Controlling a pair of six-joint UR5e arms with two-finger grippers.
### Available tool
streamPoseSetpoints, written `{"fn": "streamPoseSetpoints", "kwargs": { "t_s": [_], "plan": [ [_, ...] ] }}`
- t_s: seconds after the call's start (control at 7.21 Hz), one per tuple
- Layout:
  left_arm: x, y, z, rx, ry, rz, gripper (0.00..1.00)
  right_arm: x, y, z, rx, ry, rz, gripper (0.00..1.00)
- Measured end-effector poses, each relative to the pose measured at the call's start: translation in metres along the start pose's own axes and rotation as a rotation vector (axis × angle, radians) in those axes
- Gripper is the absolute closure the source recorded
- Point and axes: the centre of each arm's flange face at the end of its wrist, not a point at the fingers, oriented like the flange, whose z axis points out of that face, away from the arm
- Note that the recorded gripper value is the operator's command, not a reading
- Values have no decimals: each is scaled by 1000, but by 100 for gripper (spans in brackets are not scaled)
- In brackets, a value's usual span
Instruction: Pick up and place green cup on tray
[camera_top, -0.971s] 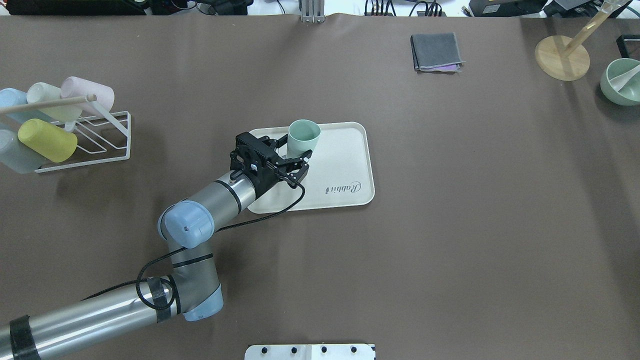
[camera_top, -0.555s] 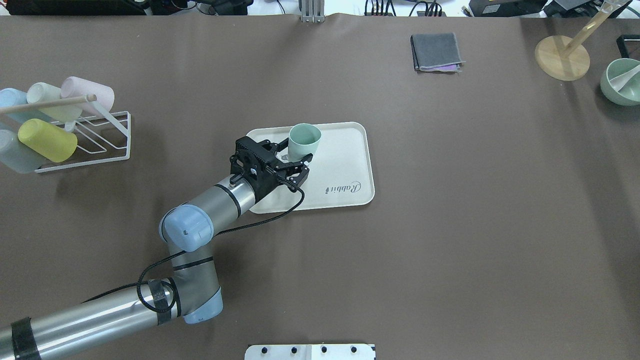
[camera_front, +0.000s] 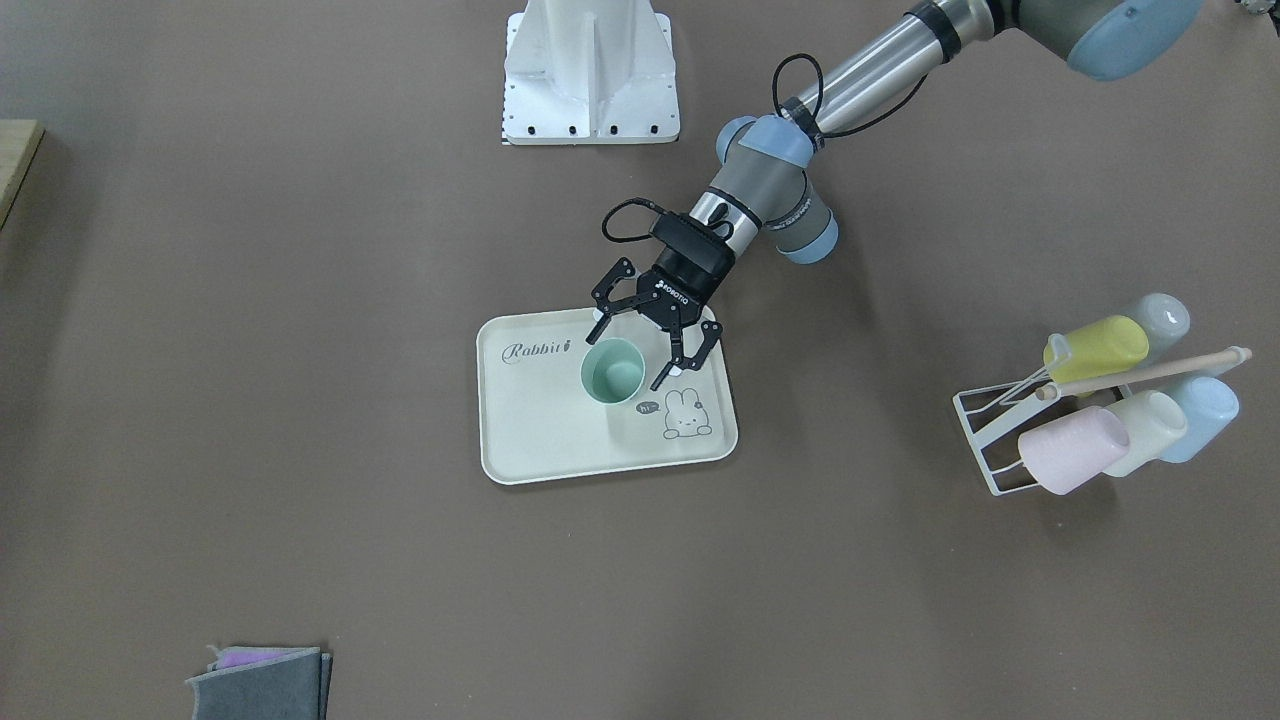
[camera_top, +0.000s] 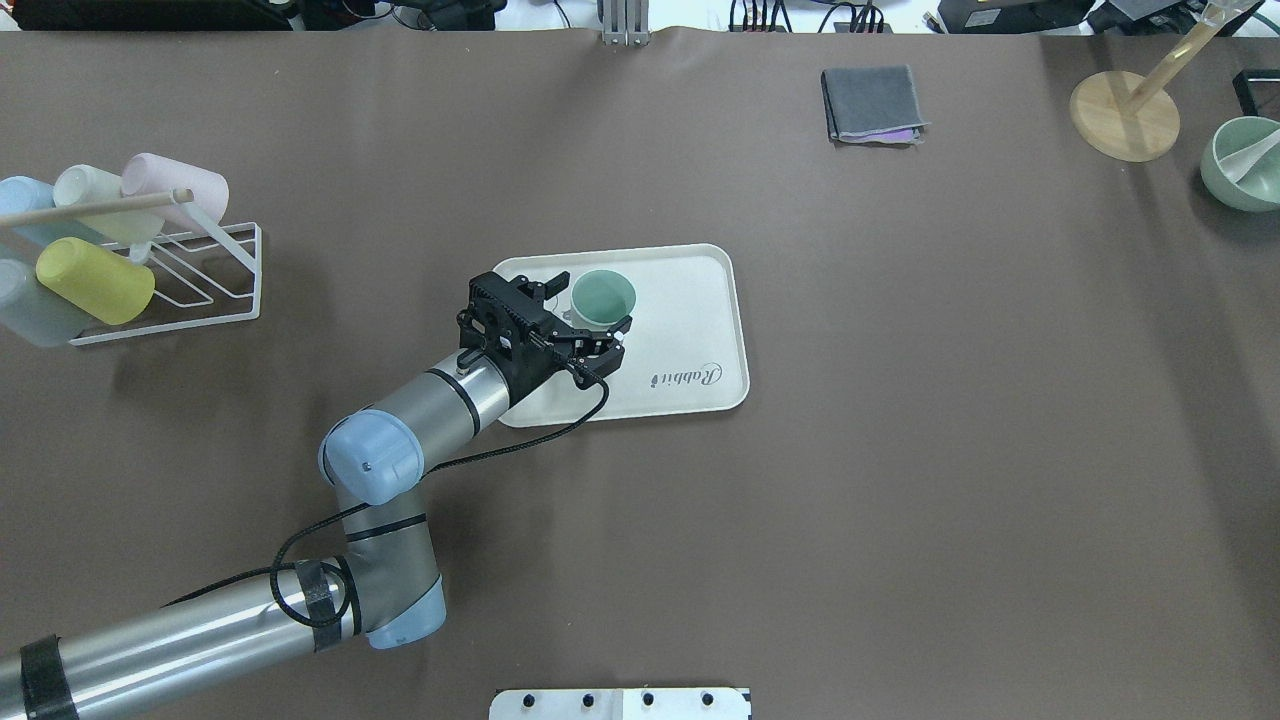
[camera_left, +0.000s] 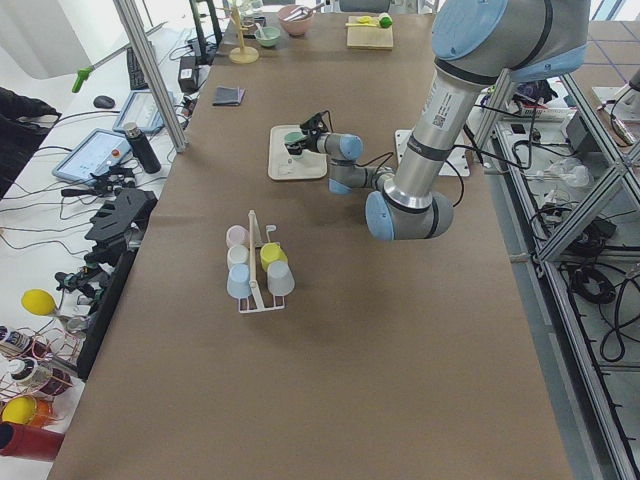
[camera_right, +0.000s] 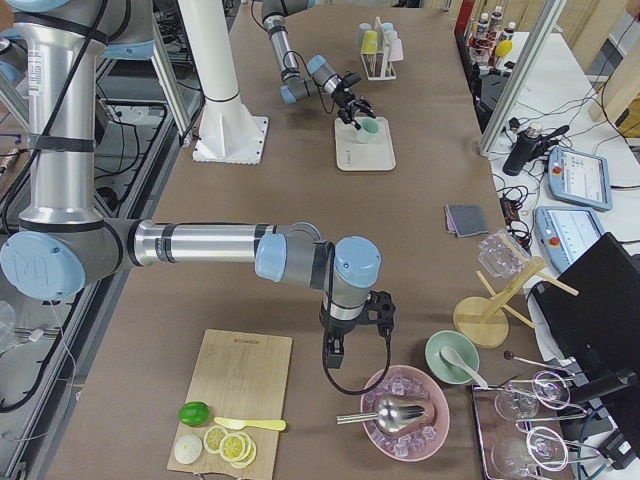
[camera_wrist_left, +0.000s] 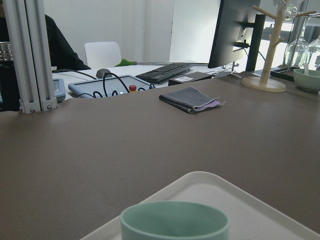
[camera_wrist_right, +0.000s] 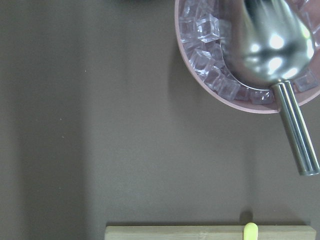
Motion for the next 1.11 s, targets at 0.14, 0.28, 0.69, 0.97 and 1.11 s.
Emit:
{"fn": "streamPoseSetpoints", "kwargs": {
  "t_s": [0.14, 0.28, 0.69, 0.97, 1.11],
  "plan": [
    [2, -5, -3, 10, 11, -7, 2, 0, 0, 0, 0, 0, 0, 0],
    [4, -9, -6, 16, 20, -13, 2, 0, 0, 0, 1, 0, -1, 0],
    [11, -27, -11, 42, 41, -31, 2, -1, 0, -1, 1, -1, -1, 0],
    [20, -61, -3, 42, 44, -22, 2, -1, 0, -1, 2, -1, -2, 0],
    [27, -83, 5, 27, 36, -10, 2, -1, 0, -1, 3, -1, -2, 0]
  ]
}}
